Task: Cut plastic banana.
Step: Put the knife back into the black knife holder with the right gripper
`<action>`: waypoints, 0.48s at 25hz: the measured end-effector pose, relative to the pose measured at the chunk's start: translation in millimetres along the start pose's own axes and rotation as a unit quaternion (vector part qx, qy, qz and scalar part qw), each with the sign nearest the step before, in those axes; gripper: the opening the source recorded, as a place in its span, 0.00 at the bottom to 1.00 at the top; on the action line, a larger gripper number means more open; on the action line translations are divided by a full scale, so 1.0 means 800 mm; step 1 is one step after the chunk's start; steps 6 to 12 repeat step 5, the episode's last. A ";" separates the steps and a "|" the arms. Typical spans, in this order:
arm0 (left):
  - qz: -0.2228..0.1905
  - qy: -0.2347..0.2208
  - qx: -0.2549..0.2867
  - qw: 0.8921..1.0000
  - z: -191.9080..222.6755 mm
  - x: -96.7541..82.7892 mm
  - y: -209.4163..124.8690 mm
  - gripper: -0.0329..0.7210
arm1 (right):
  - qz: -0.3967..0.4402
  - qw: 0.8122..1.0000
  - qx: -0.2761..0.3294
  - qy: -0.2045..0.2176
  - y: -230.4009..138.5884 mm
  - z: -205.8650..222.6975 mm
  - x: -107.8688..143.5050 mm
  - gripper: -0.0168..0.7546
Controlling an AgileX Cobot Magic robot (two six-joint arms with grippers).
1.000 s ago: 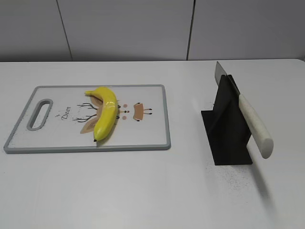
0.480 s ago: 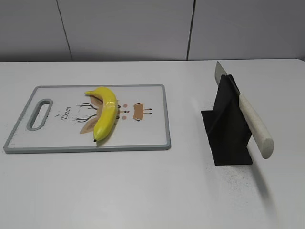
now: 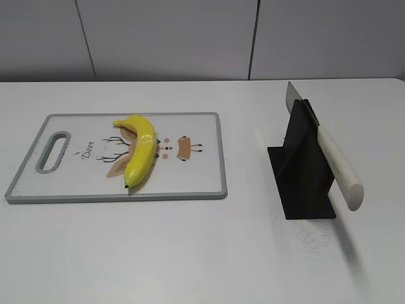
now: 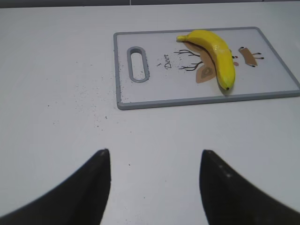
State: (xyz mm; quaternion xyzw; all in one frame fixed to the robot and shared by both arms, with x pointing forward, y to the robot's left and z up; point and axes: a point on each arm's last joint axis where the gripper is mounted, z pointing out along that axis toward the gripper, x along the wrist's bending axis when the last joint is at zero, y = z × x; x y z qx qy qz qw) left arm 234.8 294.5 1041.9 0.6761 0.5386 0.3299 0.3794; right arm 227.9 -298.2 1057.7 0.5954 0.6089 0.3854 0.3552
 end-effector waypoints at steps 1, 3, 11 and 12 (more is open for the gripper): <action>0.000 0.000 0.000 1.000 0.000 0.000 0.000 0.82 | 0.000 1.000 0.000 0.000 0.000 0.000 0.000 0.76; 0.000 0.000 0.000 1.000 0.000 0.000 0.000 0.82 | 0.000 1.000 0.000 0.000 0.000 0.000 0.000 0.76; 0.000 0.000 0.000 1.000 0.000 0.000 0.000 0.82 | 0.000 1.000 0.000 0.000 0.000 0.000 0.000 0.76; 0.000 0.000 0.000 1.000 0.000 0.000 0.000 0.82 | 0.000 1.000 0.000 0.000 0.000 0.000 0.000 0.76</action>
